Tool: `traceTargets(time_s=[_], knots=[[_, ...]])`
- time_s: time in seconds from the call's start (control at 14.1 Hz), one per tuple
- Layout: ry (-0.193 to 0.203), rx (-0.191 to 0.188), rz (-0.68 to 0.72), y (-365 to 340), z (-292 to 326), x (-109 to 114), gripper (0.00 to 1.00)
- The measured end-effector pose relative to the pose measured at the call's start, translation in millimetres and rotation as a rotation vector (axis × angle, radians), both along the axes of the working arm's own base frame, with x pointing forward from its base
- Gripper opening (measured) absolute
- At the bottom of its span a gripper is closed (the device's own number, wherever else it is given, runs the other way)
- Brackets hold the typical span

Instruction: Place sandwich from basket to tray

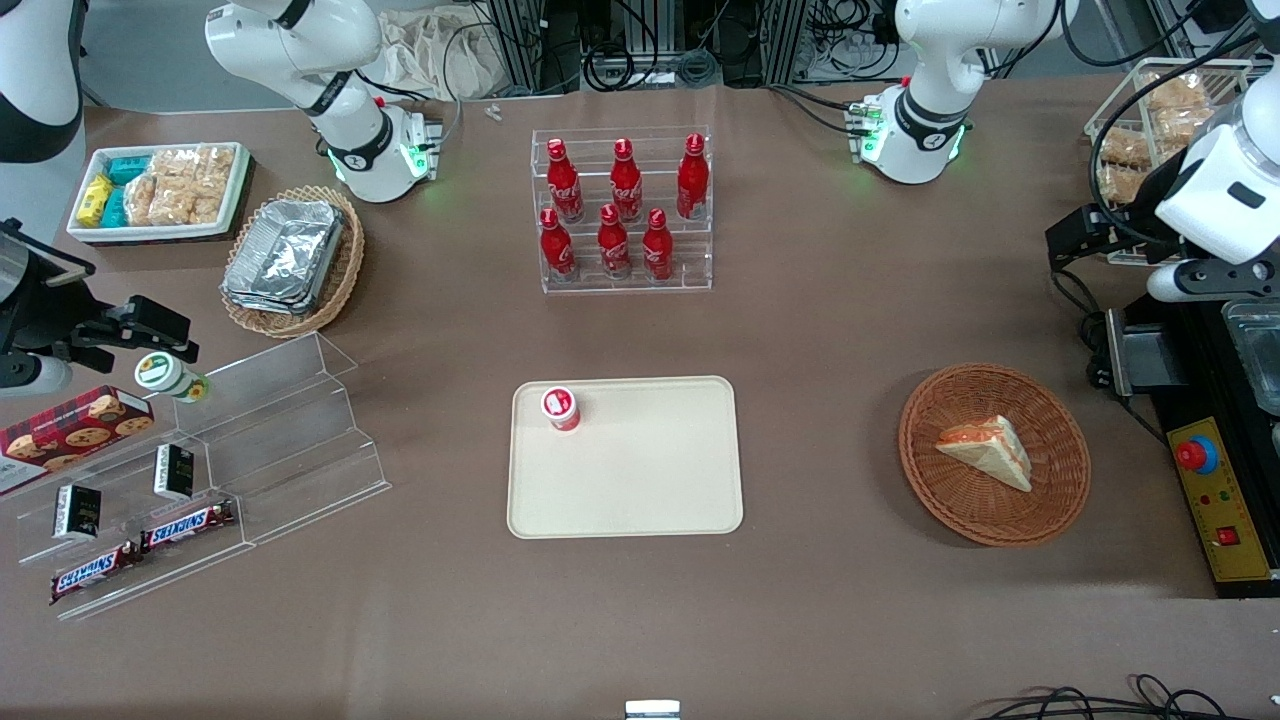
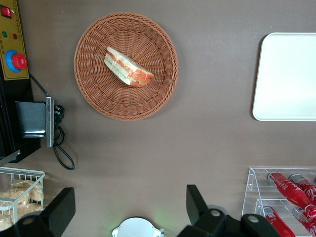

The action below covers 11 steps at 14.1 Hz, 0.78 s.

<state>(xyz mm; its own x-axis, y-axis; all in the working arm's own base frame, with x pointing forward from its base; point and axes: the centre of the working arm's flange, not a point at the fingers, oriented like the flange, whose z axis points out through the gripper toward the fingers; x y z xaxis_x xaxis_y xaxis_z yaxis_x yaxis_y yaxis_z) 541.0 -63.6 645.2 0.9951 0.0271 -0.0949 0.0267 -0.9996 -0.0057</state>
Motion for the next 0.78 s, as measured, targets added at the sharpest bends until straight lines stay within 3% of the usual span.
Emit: traceTargets(time_s=[0.78], knots=[[0.008, 0.007, 0.003, 2.3, -4.1, 0.8, 1.0]])
